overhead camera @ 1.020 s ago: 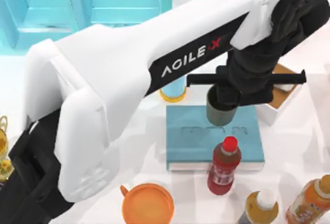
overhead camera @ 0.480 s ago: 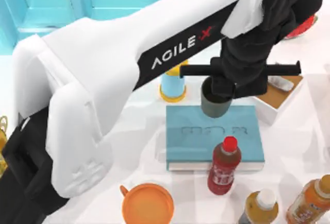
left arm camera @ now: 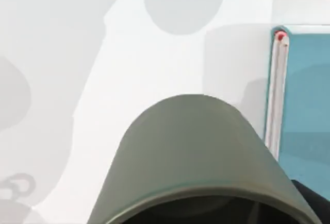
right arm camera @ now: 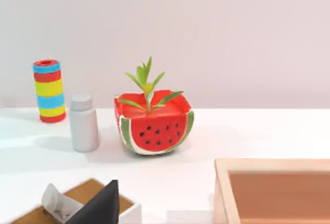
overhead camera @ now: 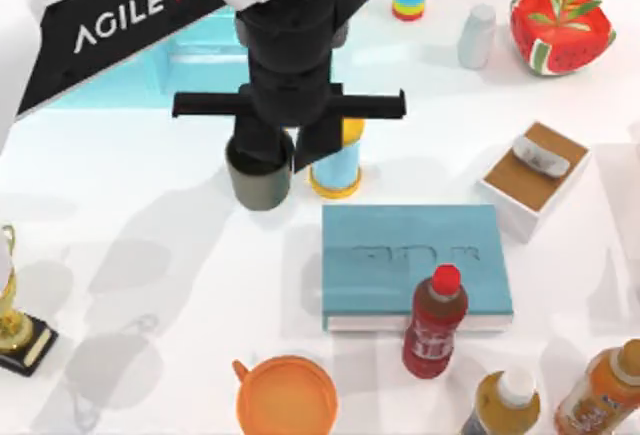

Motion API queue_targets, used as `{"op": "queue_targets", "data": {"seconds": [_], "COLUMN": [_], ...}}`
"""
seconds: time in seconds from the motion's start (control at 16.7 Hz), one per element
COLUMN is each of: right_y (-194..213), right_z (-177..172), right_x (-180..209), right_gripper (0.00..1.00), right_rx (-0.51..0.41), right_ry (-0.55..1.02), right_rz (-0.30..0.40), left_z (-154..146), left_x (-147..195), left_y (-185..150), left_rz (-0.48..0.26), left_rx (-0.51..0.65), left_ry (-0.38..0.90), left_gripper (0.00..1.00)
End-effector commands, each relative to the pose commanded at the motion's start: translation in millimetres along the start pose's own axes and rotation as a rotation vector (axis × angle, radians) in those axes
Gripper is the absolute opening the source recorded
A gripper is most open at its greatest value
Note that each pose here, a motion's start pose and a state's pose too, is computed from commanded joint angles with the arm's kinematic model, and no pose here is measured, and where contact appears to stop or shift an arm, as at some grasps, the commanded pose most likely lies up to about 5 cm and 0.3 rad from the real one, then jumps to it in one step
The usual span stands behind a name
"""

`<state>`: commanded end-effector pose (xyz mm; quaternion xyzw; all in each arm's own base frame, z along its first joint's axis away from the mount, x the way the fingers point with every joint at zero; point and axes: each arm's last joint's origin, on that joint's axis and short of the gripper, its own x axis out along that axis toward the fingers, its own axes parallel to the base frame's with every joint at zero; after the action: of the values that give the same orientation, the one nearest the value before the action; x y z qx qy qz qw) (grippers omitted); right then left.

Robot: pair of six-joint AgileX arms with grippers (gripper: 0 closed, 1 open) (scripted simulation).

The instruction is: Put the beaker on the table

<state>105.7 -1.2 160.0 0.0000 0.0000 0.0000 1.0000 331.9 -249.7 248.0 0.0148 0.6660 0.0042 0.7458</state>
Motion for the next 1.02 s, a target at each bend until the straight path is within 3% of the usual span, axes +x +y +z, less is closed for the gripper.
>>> {"op": "queue_targets", "data": {"seconds": [0.24, 0.42, 0.78, 1.02], "right_y": [0.0, 0.0, 0.0, 0.0], "right_z": [0.0, 0.0, 0.0, 0.0], "right_x": [0.0, 0.0, 0.0, 0.0], "right_gripper": [1.0, 1.0, 1.0, 1.0], "right_rx": [0.0, 0.0, 0.0, 0.0], "right_ry": [0.0, 0.0, 0.0, 0.0], "right_rz": [0.0, 0.0, 0.0, 0.0], "left_z": [-10.1, -14.2, -14.5, -15.1], "left_x": [5.2, 1.3, 2.6, 25.7], "left_y": [71.1, 102.7, 104.7, 106.8], "left_rz": [0.012, -0.014, -0.015, -0.018], "left_rx": [0.01, 0.008, 0.011, 0.013], "left_ry": [0.071, 0.062, 0.06, 0.051], "left_gripper": [0.0, 0.0, 0.0, 0.0]}}
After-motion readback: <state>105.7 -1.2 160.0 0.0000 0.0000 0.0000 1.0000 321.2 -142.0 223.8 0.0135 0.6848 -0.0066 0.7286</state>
